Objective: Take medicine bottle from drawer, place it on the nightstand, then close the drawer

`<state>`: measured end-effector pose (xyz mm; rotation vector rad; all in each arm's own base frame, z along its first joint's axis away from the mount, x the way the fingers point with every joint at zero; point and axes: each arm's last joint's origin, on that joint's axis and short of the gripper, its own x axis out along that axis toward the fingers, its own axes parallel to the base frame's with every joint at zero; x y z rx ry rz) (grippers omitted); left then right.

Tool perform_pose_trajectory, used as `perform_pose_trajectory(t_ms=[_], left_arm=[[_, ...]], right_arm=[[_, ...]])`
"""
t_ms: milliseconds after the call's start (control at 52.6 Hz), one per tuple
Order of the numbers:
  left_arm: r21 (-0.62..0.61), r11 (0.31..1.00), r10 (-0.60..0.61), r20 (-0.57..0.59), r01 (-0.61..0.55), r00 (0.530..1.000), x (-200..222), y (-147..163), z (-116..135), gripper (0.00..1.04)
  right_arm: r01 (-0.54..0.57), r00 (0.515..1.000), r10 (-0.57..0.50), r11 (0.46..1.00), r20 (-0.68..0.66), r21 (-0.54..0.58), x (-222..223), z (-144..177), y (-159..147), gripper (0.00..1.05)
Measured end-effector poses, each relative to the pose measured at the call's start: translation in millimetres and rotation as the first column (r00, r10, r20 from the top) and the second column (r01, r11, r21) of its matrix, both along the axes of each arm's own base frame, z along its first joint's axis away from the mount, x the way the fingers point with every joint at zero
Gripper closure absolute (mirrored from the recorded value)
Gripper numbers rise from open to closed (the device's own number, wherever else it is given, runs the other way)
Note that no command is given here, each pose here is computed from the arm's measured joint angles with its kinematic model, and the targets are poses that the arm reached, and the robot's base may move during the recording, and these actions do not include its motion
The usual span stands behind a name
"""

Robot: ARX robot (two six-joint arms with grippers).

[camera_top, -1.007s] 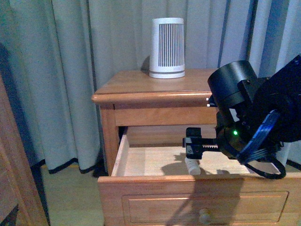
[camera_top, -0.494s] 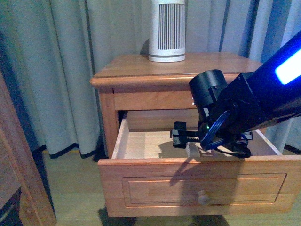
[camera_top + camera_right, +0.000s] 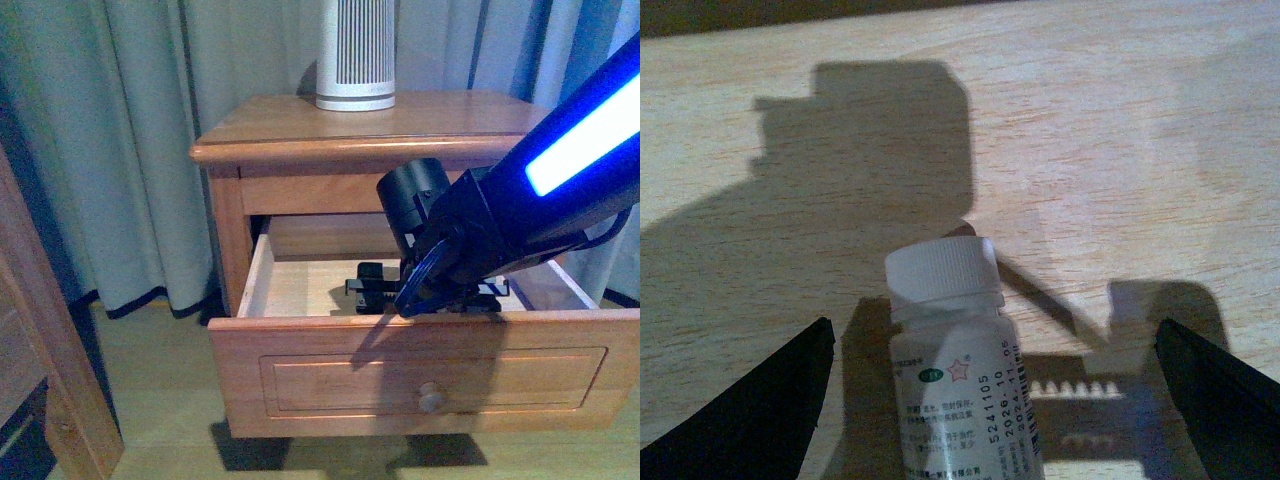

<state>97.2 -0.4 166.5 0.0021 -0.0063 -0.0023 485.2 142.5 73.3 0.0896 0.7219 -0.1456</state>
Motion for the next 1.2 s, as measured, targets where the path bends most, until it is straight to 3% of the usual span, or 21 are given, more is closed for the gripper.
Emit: perform_pose_trajectory(t_ms=[342, 589, 798, 931, 1064, 1140, 1197], left_arm=[[0.0, 1.0, 0.0, 0.0, 0.0, 1.0, 0.0, 0.0, 0.0, 0.07], [0.0, 1.0, 0.0, 0.0, 0.0, 1.0, 0.0, 0.0, 0.0, 0.07], [0.0, 1.0, 0.0, 0.0, 0.0, 1.0, 0.0, 0.0, 0.0, 0.07], [0.0, 1.0, 0.0, 0.0, 0.0, 1.0, 0.0, 0.0, 0.0, 0.07], [0.0, 1.0, 0.0, 0.0, 0.0, 1.0, 0.0, 0.0, 0.0, 0.07], [0.0, 1.0, 0.0, 0.0, 0.0, 1.0, 0.0, 0.0, 0.0, 0.07], [0.0, 1.0, 0.0, 0.0, 0.0, 1.0, 0.0, 0.0, 0.0, 0.07]], right_arm=[[0.0, 1.0, 0.0, 1.0, 0.007, 0.003, 0.5, 0.8, 0.2, 0.72], [0.02, 1.0, -0.021, 0.999, 0.02, 0.025, -5.3, 20.1, -1.5, 0.74], [0.047, 0.999, -0.045, 0.994, -0.014, 0.1, -41.5, 70.4, 0.2, 0.75], [0.032, 0.999, -0.032, 0.989, 0.003, 0.142, -79.5, 120.7, 2.4, 0.75], [0.027, 0.977, -0.055, 0.99, 0.206, 0.137, -88.6, 182.6, -7.5, 0.75], [0.05, 0.924, -0.088, 0.993, 0.373, 0.11, -82.1, 233.7, -26.8, 0.75], [0.073, 0.895, -0.105, 0.993, 0.433, 0.09, -74.7, 254.4, -40.4, 0.75]])
